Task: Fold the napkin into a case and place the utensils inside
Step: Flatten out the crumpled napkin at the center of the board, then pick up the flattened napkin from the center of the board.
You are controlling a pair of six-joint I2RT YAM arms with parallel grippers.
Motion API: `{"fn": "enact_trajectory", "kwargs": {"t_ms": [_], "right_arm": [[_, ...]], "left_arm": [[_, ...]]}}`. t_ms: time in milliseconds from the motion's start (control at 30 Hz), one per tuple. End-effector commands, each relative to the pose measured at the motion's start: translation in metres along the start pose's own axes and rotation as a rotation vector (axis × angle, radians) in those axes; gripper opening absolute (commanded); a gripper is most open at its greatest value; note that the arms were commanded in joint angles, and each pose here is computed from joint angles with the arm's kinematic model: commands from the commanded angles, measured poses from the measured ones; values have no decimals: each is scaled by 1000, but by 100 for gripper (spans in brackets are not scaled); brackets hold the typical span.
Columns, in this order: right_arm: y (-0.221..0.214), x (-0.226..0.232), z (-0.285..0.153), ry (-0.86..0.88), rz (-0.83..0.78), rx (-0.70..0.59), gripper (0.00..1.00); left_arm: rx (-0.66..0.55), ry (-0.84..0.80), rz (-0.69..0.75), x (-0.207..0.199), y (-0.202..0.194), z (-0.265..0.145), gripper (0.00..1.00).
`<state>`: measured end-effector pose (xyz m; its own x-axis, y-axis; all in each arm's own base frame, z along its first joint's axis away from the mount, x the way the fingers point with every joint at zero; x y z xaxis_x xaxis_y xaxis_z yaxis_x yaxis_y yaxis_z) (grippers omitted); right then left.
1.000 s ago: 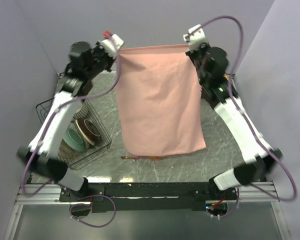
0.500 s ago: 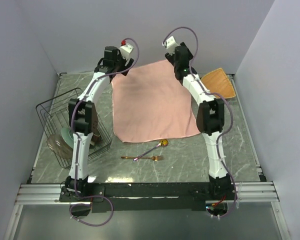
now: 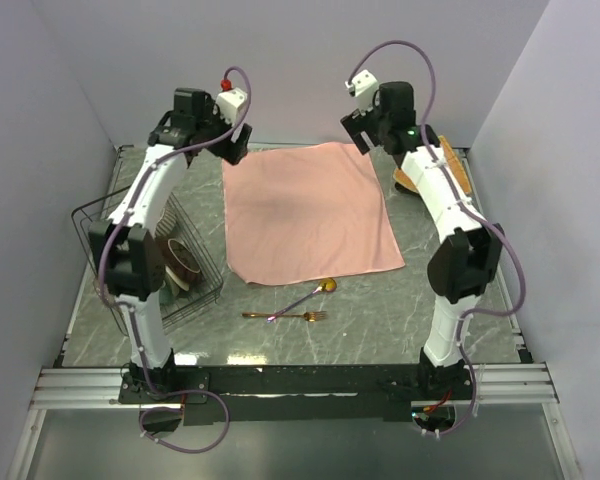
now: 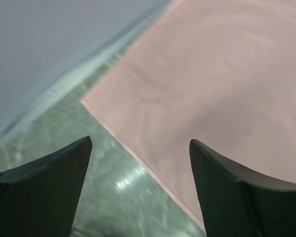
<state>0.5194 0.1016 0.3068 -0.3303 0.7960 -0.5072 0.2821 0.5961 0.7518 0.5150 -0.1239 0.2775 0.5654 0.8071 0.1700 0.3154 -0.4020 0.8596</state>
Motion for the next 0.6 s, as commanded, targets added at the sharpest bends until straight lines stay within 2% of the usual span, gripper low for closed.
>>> {"fn": "enact_trajectory", "kwargs": {"t_ms": [0,67,133,167,300,333,367,433,567], "right_arm": [[-57,55,-42,390,53,248,100],[-78,74,-55,512,55,332,94],[-90,79,-61,546,62,374,91],[-102,85,-64,570,72,414,89],[-132,96,-67,617,116,532,77],[-140,99,-66,621,130,563,72],[-150,101,-65,619,136,594,69],[-160,104,-63,612,148,625,64],[-186,108,-60,580,149,690,54]], "left_arm": [[170,-350,-94,-61,-41,-50,81],[267,-513,-87,-89,-67,-72,77],[323,-576,14,-106,-82,-88,73],[418,-601,43,-122,-108,-93,73],[506,-594,226,-153,-143,-107,82],[505,-597,277,-165,-143,-110,83],[546,-586,301,-171,-158,-110,83],[533,-561,352,-184,-160,-105,84],[590,-534,446,-198,-184,-97,84]]}}
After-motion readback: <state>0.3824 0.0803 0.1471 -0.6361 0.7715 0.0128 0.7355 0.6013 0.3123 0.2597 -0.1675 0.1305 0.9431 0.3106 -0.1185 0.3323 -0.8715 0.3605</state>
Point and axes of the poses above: each gripper's point midway between its finger pads, its own z axis out along the fingers, its own x axis along the line the jaws close on, y = z × x, the point moved 5 cm from there along -z, back along the fingers, and after that the axes turned 1 degree about -z, right-handed, at the moved point
